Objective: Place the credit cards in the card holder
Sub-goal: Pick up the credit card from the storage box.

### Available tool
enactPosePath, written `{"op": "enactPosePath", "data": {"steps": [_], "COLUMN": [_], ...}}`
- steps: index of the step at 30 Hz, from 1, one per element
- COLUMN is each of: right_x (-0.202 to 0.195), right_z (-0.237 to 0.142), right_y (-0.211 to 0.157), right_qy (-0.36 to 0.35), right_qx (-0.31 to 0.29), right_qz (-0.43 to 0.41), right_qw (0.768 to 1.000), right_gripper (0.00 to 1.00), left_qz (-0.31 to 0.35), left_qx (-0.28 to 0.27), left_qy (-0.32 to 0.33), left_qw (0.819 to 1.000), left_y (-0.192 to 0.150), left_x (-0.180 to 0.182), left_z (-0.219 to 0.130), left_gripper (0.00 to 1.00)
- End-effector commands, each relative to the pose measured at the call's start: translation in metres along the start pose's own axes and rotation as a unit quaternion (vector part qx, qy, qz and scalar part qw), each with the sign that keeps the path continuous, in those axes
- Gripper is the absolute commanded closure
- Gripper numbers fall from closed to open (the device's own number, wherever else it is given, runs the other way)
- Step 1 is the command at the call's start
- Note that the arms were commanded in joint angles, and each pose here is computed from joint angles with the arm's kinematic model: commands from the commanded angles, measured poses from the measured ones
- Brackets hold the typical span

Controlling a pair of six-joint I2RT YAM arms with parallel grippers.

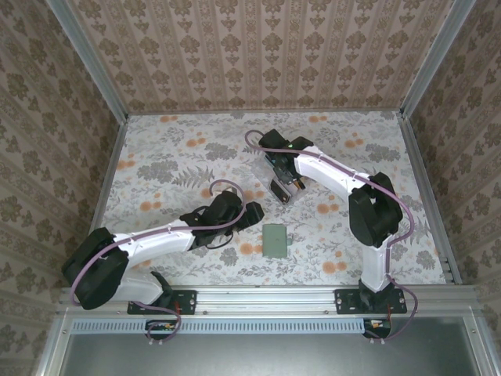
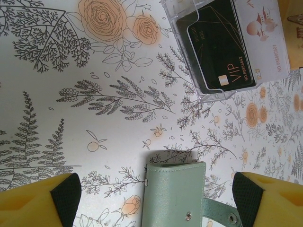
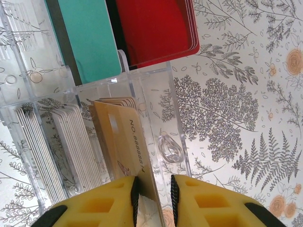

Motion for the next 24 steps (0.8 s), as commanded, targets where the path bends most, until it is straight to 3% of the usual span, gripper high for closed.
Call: {"op": "enactPosePath", "data": {"steps": [1,18,24], "right_x": [-0.012,-0.005,0.000], "right_z": [-0.010,-0.024,-0.032], "right_y": [-0.004,-0.007,-0.010], "right_qy": [-0.022,0.026,0.056], "right_qx": [-0.006,-0.011,-0.013], "right_qz": [0.008,0.019,0.032], "right_qw": [1.000,0.999,0.998], "right_gripper": [0.74,0.89,0.90], "left_qz": [-0.003,-0.002,0.000], "left_qx": [0.002,0.007,0.010], "left_qy": [-0.008,-0.007,-0.007], "left_qw": [1.000,1.000,1.000], "left_y": [0.003,0.001,0.002], "left_x": [-0.007,-0.008,-0.010], "left_z": [0.001,0.002,0.002], "left_gripper": [0.13,0.13,0.13]}}
Point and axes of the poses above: each hand's point on the last joint's axis, 136 mm out from that joint toward the fingers, its own z axis out along the fingers, its own x axis along the line the jaws close on, y = z × x, the point moved 3 cm from there along -z, back along the fingers, and after that the axes turned 11 degrees about -z, right-handed, at the moved point
